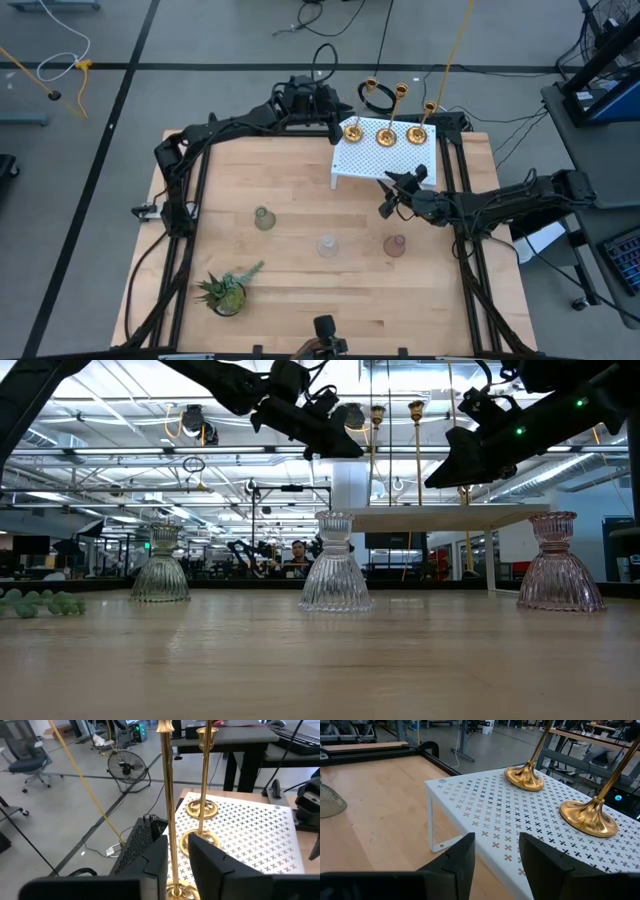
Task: Pick & Place candle stick holders
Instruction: Put the gold candle holder on the shelf
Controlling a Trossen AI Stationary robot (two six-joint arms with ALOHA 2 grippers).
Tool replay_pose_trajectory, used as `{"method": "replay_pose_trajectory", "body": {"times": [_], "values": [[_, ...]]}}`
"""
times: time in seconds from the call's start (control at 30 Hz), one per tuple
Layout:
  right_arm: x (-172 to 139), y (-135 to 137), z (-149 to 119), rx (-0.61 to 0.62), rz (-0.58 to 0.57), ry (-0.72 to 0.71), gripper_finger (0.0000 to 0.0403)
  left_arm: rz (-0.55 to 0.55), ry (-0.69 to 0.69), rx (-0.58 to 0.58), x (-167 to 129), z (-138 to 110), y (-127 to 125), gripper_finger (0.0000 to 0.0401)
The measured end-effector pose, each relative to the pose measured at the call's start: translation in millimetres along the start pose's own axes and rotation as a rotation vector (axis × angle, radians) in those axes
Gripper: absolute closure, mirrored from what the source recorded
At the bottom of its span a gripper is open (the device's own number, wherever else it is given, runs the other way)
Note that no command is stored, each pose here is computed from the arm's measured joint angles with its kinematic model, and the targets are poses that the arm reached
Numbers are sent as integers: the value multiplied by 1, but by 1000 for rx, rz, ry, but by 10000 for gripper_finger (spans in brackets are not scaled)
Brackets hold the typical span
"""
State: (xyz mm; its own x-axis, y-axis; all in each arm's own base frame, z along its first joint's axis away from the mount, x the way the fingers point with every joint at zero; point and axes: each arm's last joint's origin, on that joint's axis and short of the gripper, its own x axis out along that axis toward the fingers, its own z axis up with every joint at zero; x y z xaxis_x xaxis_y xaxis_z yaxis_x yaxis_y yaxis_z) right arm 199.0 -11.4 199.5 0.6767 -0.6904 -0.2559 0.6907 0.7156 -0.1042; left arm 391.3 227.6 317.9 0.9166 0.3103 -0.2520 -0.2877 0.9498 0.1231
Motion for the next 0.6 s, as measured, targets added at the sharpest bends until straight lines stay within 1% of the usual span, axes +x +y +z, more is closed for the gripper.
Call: {"method": "replay_pose_trajectory", "body": {"times": [0.2, 0.37, 0.47, 0.6], "values": [[0, 0, 0, 0, 8, 2, 259, 6, 3, -2, 0, 0, 0, 275], [0, 4, -1, -12, 153, 26, 259, 6, 3, 16, 0, 0, 0, 253], [-1, 7, -1, -24, 236, 33, 259, 6, 3, 18, 0, 0, 0, 254], [-1, 9, 2, -9, 317, 22, 259, 4, 11, 16, 0, -1, 0, 261]]}}
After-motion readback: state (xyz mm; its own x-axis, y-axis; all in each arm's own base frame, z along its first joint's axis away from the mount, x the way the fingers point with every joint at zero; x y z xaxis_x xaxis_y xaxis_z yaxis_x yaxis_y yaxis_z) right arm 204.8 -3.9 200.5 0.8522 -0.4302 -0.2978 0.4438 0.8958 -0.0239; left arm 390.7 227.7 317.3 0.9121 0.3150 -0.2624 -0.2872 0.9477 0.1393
